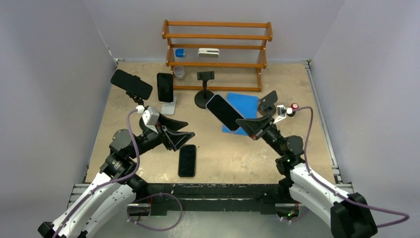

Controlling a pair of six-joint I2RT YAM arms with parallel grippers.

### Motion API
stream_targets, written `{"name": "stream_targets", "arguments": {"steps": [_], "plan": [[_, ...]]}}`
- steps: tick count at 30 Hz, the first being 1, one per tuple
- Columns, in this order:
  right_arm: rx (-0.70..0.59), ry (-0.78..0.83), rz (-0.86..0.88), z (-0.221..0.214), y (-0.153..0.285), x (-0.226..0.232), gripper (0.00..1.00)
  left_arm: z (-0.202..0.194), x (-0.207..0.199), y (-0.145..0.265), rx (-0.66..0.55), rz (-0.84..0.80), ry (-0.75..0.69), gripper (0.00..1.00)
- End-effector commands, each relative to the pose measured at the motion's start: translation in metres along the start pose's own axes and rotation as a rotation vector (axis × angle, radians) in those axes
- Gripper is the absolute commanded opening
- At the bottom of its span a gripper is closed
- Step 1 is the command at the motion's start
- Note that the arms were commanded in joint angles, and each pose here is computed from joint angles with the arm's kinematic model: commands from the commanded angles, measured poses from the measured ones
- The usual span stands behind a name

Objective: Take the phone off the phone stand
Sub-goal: Place the phone at the center of the board.

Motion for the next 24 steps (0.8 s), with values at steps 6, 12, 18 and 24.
{"name": "stream_targets", "arguments": {"steps": [6, 12, 18, 24], "plan": [[-0.021, -0.017, 0.459, -0.010, 0.014, 0.074, 0.00, -0.003, -0.019, -0.009, -0.086, -0.221, 0.149, 0.57], [-0.026, -0.071, 0.517, -0.019, 0.016, 0.081, 0.00, -0.003, -0.024, -0.012, -0.151, -0.292, 0.182, 0.57], [-0.023, -0.102, 0.549, -0.026, 0.011, 0.084, 0.00, 0.002, -0.030, -0.011, -0.232, -0.380, 0.168, 0.57], [-0.018, -0.118, 0.571, -0.031, 0.005, 0.087, 0.00, 0.001, -0.026, -0.021, -0.194, -0.369, 0.196, 0.57]]}}
Point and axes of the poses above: each gripper's point midway between its finger pads, its own y axis back along the fingers, its own x axis along the line the jaws close on, z = x × y, the point moved 7 cm from there along y, back along the fingers, and after that the axes turned 10 degrees about -y, right-handed, at the moved point
